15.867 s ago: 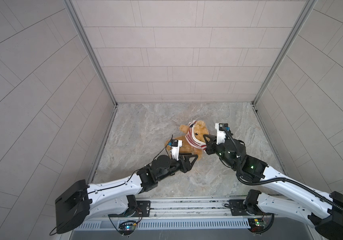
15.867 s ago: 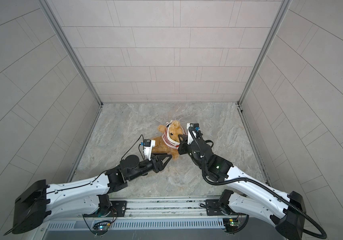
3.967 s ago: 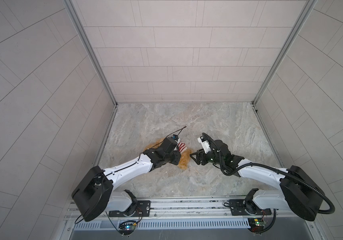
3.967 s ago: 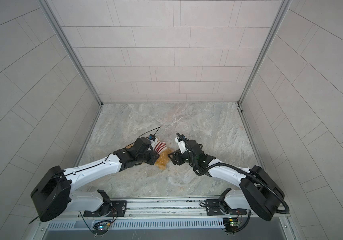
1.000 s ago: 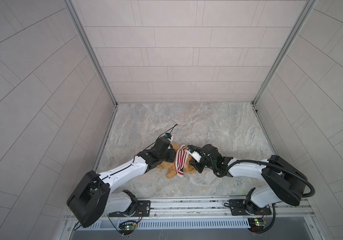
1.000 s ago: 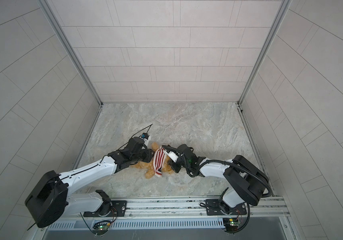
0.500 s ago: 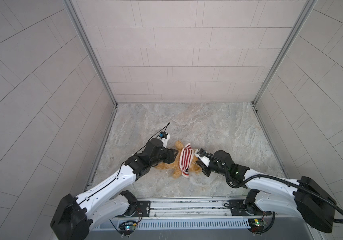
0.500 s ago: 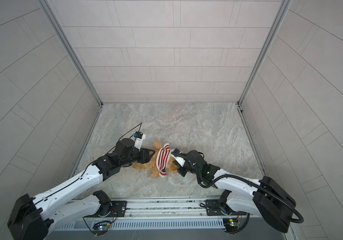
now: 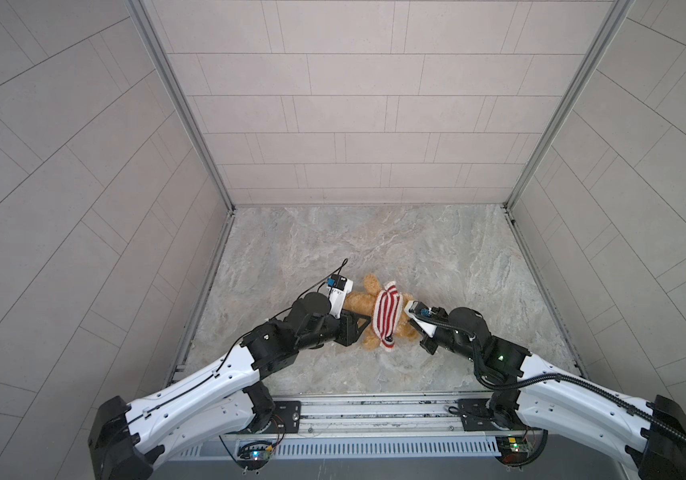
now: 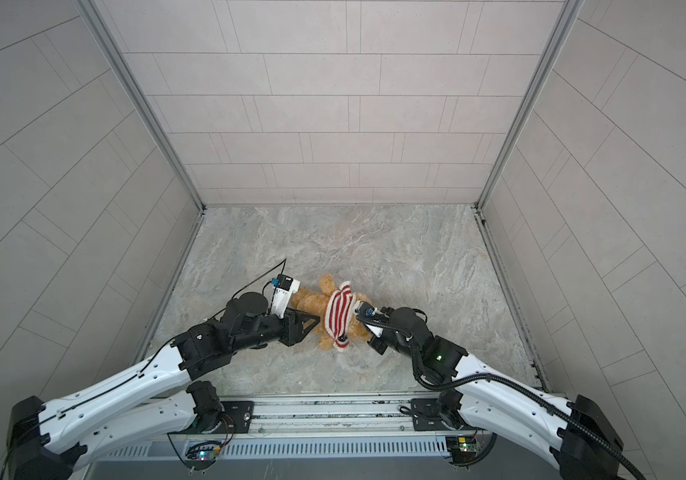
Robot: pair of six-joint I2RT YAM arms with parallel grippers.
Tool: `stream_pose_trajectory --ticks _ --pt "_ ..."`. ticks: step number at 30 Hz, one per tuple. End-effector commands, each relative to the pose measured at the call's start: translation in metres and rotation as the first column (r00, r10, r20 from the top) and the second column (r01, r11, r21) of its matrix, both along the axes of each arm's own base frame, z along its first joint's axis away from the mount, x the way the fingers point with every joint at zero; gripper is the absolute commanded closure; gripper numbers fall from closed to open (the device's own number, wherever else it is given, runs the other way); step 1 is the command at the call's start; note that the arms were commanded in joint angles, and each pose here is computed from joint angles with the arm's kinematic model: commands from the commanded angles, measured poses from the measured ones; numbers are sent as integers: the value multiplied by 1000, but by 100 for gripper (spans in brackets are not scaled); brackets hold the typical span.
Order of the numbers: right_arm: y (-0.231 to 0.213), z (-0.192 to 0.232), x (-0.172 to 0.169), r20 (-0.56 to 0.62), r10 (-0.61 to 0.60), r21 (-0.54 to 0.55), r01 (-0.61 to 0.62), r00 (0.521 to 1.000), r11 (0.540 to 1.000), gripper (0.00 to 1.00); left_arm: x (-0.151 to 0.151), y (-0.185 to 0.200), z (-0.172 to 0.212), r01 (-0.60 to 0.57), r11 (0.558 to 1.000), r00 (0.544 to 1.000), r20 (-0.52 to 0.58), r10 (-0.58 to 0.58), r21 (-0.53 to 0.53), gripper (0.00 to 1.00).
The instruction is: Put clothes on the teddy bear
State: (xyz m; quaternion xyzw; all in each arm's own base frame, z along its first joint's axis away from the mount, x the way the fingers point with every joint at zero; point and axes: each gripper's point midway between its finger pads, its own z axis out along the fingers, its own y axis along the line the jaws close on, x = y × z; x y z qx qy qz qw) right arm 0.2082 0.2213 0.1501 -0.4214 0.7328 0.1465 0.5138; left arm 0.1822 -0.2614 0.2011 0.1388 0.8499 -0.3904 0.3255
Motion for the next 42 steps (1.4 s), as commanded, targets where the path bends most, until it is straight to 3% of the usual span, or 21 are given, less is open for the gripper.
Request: stream_pose_trajectory --ticks 1,9,19,21,26,29,42 --pt "6 20 -1 88 24 -24 -22 996 999 100 9 -8 34 -14 998 998 54 18 -68 57" --pt "13 27 -8 147 55 -50 -48 988 998 100 33 -13 20 -46 999 999 0 46 -28 61" --pt "19 32 -14 192 84 -77 -70 978 995 100 38 -30 3 -14 1000 999 -40 14 -14 66" --pt "20 34 -16 201 91 -82 -76 975 994 100 40 -29 1 -23 1000 999 -43 23 -4 70" --pt "19 34 -20 219 97 -95 -78 971 992 100 42 -26 3 -40 999 999 -33 40 -7 91" --pt "17 34 -20 228 95 -110 -71 969 991 100 46 -17 5 -66 998 997 -29 65 -14 100" --pt "18 40 -27 294 101 -147 -60 951 987 100 82 63 -9 -340 940 940 -50 339 -26 100"
